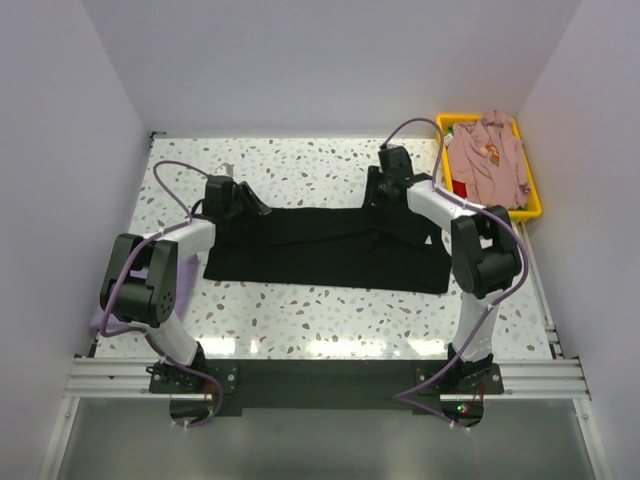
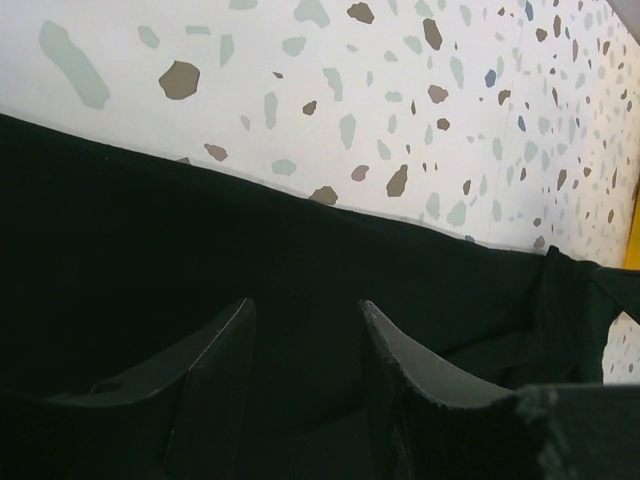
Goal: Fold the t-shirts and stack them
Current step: Fold the tshirt
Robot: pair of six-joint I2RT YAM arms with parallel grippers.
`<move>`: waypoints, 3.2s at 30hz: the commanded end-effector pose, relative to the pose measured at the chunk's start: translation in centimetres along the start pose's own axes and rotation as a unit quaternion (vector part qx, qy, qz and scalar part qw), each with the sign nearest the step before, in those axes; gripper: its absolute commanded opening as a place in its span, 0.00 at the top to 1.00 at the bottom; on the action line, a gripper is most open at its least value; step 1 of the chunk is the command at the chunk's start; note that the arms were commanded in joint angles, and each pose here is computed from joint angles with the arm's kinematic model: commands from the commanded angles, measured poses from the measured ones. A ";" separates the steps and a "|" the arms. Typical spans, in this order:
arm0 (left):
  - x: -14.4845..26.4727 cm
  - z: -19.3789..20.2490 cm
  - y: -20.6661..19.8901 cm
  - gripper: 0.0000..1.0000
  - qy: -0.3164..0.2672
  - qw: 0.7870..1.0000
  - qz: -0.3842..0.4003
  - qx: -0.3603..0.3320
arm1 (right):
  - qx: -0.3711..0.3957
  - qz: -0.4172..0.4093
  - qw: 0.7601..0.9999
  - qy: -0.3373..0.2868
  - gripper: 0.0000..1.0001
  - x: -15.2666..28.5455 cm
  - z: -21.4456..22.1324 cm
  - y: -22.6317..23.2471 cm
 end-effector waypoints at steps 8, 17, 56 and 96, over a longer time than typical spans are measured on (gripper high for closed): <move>-0.6 -0.1 -0.7 0.51 -0.015 0.999 0.031 0.000 | 0.020 0.084 0.994 -0.068 0.54 -2.2 -0.8 3.9; -0.9 0.0 -0.5 0.52 -0.009 1.000 0.027 -0.002 | 0.002 0.136 0.989 -0.066 0.66 -4.2 -0.2 3.7; -1.0 -0.2 -0.8 0.52 0.003 1.000 0.025 -0.005 | -0.087 -0.006 0.989 -0.117 0.91 8.0 10.4 3.7; -5.6 12.1 -18.6 0.38 0.181 0.908 0.302 -0.226 | -0.046 0.017 0.998 -0.033 0.49 2.5 -2.3 -3.8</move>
Point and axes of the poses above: each gripper's point midway between its finger pads, its own x axis back along the fingers, its own y axis along the line the jaws close on, z = x × y, the point moved 10 cm from there along x, back along the fingers, and after that the axes turned 3 degrees about -x, right-handed, at the moved point
